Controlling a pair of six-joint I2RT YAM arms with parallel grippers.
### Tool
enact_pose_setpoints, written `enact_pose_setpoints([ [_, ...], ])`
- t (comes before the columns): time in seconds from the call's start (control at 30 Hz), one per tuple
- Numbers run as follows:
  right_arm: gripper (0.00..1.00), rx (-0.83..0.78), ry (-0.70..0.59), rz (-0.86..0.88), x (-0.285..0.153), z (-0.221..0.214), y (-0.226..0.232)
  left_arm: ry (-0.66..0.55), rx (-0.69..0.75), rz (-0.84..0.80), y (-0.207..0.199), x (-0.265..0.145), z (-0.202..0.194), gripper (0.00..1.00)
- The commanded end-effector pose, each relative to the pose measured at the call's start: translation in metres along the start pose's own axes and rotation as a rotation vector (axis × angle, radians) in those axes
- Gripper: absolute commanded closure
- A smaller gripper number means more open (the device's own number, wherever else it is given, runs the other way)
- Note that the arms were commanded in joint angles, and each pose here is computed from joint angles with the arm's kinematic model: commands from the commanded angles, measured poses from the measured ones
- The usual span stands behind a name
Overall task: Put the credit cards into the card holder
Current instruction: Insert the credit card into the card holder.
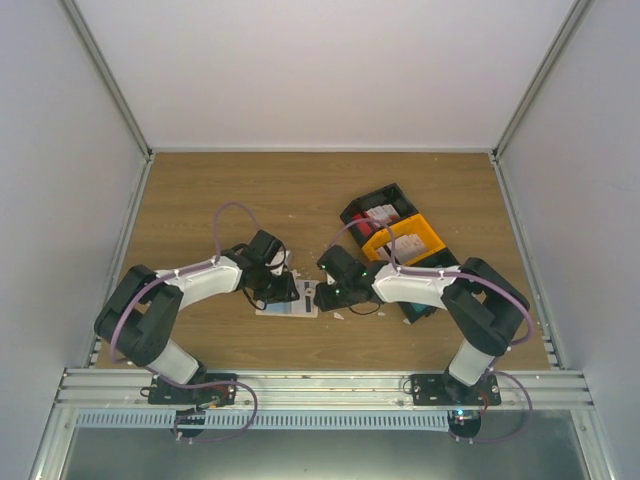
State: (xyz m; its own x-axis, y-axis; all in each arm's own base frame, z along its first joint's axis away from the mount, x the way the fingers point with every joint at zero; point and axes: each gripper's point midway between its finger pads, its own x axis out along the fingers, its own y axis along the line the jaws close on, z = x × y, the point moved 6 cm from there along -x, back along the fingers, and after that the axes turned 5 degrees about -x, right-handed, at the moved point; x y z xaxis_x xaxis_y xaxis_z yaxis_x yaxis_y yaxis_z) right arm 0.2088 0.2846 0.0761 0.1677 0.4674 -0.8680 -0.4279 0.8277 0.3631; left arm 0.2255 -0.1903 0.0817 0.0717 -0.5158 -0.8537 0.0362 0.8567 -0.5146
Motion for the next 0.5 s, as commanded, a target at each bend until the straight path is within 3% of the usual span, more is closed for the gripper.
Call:
enact_pose_setpoints([
  [0.0,0.64,0.015,-0.02,-0.105,-0.008,0.007,-0.012,-0.111,-0.015,0.033,-0.007,-0.009,0.019,0.73],
  [0.23,0.67,0.053,-0.035,-0.09,-0.001,0.024,-0.021,-0.091,-0.038,0.038,-0.008,0.002,0.028,0.74],
  [0.47,0.7,0.057,-0.031,-0.036,0.006,0.029,-0.021,-0.055,-0.065,0.067,-0.002,0.013,0.028,0.67],
])
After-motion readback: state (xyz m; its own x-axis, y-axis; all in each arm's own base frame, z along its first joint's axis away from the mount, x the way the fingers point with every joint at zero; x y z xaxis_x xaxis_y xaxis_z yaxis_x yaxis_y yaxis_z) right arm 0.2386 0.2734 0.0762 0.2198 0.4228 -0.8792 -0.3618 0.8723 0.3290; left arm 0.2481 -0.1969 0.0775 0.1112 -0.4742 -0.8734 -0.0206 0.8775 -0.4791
